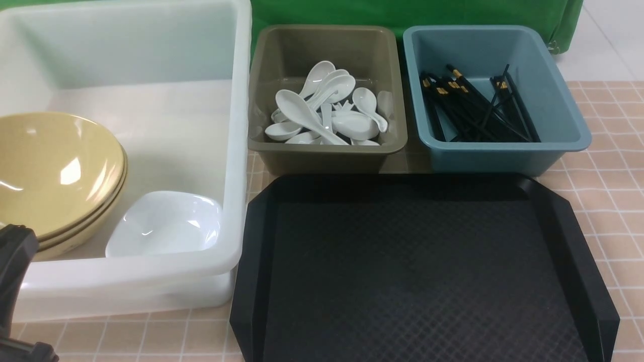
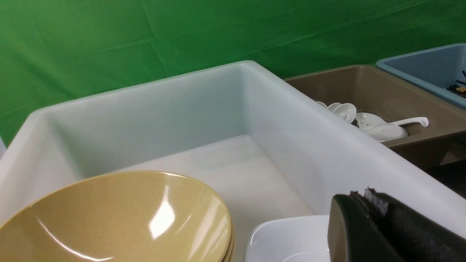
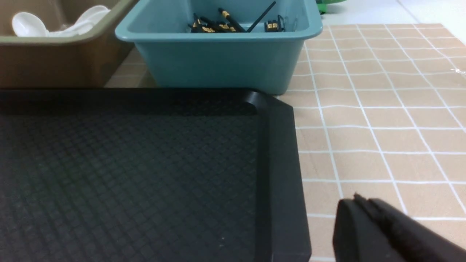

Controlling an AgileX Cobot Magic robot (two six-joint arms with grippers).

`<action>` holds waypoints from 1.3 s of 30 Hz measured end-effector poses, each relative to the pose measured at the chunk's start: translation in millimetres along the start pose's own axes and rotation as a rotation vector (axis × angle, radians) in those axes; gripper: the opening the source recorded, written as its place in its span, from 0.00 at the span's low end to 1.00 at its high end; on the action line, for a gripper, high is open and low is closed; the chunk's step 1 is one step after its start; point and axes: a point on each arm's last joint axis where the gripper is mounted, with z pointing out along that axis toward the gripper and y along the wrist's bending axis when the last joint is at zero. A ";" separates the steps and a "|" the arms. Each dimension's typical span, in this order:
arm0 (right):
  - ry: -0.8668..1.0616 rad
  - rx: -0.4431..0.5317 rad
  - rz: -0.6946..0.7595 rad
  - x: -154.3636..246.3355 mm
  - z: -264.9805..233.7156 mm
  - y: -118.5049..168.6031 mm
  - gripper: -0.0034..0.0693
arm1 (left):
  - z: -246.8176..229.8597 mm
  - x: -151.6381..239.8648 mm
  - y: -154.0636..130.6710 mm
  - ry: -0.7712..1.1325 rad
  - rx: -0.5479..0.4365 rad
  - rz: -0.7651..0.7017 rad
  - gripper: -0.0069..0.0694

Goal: On brown table put chopsticks spoon bowls plates into blue grey white boxes.

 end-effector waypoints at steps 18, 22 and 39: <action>0.000 0.000 0.000 0.0 0.0 0.0 0.10 | 0.3 1.3 -0.4 0.003 0.002 -0.004 0.08; 0.000 0.000 0.000 0.0 0.0 0.0 0.10 | -0.3 14.5 -2.9 0.019 0.006 -0.005 0.08; 0.000 0.000 0.000 0.0 0.0 0.0 0.11 | -4.7 81.1 -7.8 0.082 -0.141 -0.185 0.08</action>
